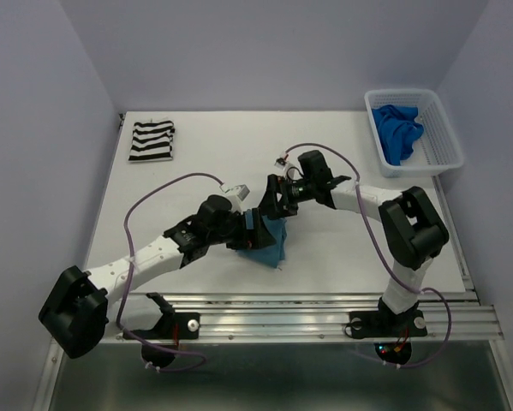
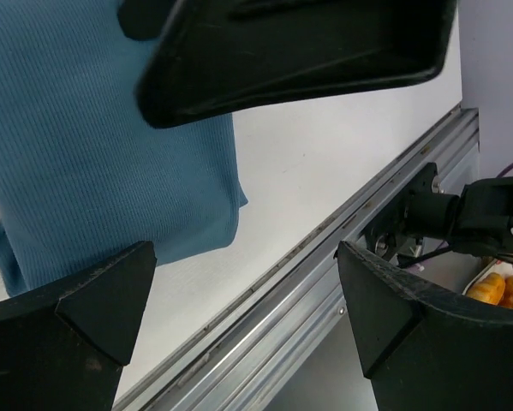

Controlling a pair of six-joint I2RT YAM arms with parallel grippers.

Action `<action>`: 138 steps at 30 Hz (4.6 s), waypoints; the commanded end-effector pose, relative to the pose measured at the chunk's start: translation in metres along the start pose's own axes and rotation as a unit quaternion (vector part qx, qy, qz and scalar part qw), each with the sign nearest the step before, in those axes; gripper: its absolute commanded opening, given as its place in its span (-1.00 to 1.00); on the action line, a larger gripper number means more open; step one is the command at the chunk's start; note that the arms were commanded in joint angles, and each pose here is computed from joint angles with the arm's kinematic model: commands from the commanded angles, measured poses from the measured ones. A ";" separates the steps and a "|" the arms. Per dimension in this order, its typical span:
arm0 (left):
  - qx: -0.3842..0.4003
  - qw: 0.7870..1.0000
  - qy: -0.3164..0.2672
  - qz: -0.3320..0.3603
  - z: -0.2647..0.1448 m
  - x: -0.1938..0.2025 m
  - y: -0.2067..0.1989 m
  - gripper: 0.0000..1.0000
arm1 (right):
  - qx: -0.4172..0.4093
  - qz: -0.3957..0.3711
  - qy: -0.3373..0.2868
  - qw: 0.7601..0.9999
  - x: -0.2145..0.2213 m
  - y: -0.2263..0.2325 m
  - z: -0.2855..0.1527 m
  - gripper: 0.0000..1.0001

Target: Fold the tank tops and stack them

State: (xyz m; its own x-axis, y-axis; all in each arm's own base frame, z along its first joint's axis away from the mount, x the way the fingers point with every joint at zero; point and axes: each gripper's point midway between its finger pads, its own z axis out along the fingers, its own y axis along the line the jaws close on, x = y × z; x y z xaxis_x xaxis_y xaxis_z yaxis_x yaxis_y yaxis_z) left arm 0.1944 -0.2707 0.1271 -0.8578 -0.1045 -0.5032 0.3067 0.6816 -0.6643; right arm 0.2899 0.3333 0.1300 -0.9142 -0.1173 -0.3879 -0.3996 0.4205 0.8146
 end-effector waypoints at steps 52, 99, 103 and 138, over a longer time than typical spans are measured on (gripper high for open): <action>-0.231 0.971 -0.016 0.065 0.087 -0.061 0.110 0.97 | 0.080 0.059 0.009 0.995 0.014 -0.063 0.014 1.00; -0.161 0.986 0.022 -0.035 0.067 -0.001 0.108 0.68 | 0.362 -0.079 -0.332 0.868 -0.031 -0.035 -0.178 1.00; -0.152 0.986 0.063 -0.030 0.082 0.021 0.105 0.49 | 0.370 -0.080 -0.328 0.866 -0.031 -0.039 -0.178 1.00; -0.401 0.852 -0.087 0.326 0.011 -0.229 0.147 -1.00 | 0.466 -0.093 -0.378 0.794 -0.032 -0.056 -0.225 1.00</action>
State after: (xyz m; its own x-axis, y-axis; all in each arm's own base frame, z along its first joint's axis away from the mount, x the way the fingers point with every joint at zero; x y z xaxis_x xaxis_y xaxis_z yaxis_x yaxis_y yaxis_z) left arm 0.3904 -0.1971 0.0902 -0.6464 0.3177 -0.6937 0.2706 0.9456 0.1808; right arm 0.3195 0.1184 0.1856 -0.4479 0.1735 -0.8771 -0.0087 0.9801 0.1983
